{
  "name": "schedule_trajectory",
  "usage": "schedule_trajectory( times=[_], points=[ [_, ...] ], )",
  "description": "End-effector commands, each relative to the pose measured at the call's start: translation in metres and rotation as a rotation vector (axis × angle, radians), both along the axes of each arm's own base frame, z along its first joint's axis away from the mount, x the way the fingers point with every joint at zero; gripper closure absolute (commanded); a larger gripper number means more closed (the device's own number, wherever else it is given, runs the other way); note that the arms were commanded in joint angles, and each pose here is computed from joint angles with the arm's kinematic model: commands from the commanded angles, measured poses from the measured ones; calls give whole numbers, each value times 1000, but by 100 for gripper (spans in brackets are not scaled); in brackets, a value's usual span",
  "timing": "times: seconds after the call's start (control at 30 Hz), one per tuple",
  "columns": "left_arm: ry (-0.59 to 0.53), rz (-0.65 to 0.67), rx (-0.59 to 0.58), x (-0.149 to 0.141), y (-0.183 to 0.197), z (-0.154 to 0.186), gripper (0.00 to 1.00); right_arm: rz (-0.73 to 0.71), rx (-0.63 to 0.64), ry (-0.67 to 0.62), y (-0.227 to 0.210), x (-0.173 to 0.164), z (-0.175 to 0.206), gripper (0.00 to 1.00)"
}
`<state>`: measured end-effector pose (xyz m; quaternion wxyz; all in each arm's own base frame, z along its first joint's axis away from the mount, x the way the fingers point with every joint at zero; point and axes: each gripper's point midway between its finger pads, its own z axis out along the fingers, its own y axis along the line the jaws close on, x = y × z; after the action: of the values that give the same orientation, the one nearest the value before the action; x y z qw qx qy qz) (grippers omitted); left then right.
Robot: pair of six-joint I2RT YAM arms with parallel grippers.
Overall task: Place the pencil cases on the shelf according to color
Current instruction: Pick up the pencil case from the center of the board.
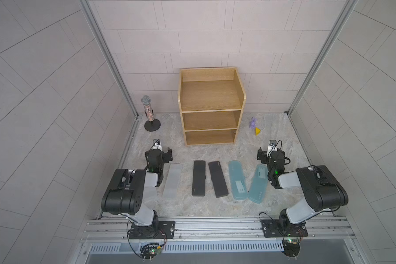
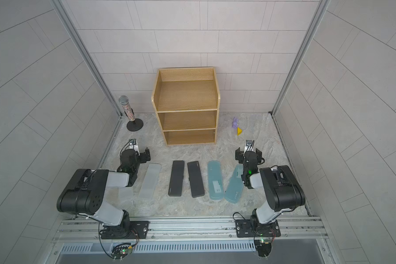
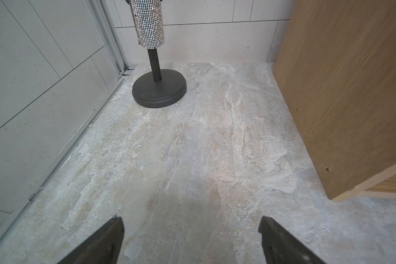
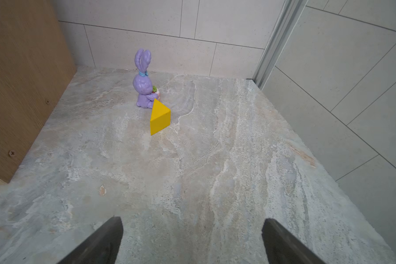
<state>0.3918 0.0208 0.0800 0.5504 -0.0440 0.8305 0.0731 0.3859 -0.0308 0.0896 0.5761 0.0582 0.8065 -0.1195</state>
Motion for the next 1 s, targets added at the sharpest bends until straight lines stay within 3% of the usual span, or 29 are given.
schedule_trajectory(
  times=[0.0, 0.6, 0.77, 0.87, 0.97],
  points=[
    [-18, -10, 3, 4, -2, 6, 0, 3, -4, -13, 0, 1, 4, 0],
    [-22, 8, 9, 4, 1, 7, 0, -3, 12, 0, -3, 3, 3, 0],
    [-24, 173, 79, -11, 16, 51, 1, -99, -9, -11, -16, -1, 10, 0],
    [-76, 391, -54, -33, 39, 77, 0, -176, -54, 38, -23, -4, 45, 0],
    [-137, 466, -252, -49, 40, 92, 0, -260, 81, 26, -26, -8, 97, 0]
  ],
)
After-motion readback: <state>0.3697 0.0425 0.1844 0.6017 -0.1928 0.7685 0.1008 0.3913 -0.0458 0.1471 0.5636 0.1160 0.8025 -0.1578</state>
